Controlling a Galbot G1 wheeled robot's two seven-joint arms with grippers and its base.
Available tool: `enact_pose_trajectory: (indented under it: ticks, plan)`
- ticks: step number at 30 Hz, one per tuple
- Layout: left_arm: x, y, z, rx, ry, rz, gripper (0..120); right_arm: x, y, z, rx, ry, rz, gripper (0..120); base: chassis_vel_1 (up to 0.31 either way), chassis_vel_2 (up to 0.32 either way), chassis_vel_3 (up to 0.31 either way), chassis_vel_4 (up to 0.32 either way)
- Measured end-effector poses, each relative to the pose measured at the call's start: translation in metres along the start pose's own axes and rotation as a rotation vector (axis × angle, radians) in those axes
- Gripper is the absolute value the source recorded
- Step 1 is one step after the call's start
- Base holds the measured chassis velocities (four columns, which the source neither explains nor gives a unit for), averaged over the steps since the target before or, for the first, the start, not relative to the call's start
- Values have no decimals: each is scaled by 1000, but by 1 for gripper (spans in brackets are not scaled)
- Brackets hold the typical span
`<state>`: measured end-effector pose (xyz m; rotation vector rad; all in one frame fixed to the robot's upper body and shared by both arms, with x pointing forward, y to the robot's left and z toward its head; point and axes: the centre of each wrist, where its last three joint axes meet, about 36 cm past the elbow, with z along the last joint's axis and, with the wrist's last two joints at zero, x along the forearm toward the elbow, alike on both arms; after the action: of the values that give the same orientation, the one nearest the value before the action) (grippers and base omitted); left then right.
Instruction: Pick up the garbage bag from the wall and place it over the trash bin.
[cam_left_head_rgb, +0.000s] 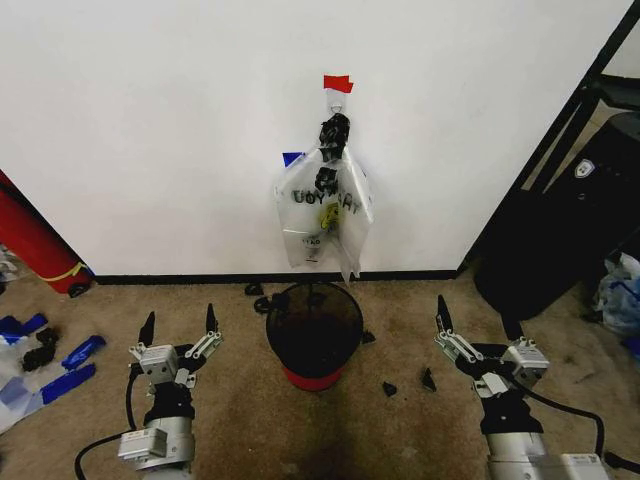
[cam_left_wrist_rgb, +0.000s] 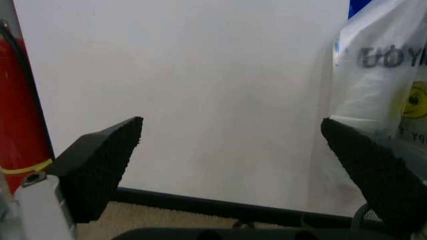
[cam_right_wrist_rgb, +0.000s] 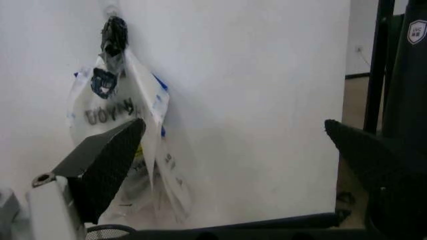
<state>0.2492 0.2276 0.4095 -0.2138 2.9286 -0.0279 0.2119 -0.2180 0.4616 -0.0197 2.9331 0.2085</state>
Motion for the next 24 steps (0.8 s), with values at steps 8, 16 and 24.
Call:
enact_pose_trajectory:
  ticks: [8,16,24]
  plan:
    - [1,-1,2,1,5,14,100,0,0,0,2,-1,5,100,0,0,0,0]
    - [2,0,3,-5,7,16,100,0,2,0,4,-1,8,100,0,0,0,0]
    - [5,4,3,-20,15,19,100,2,3,-3,4,5,9,100,0,0,0,0]
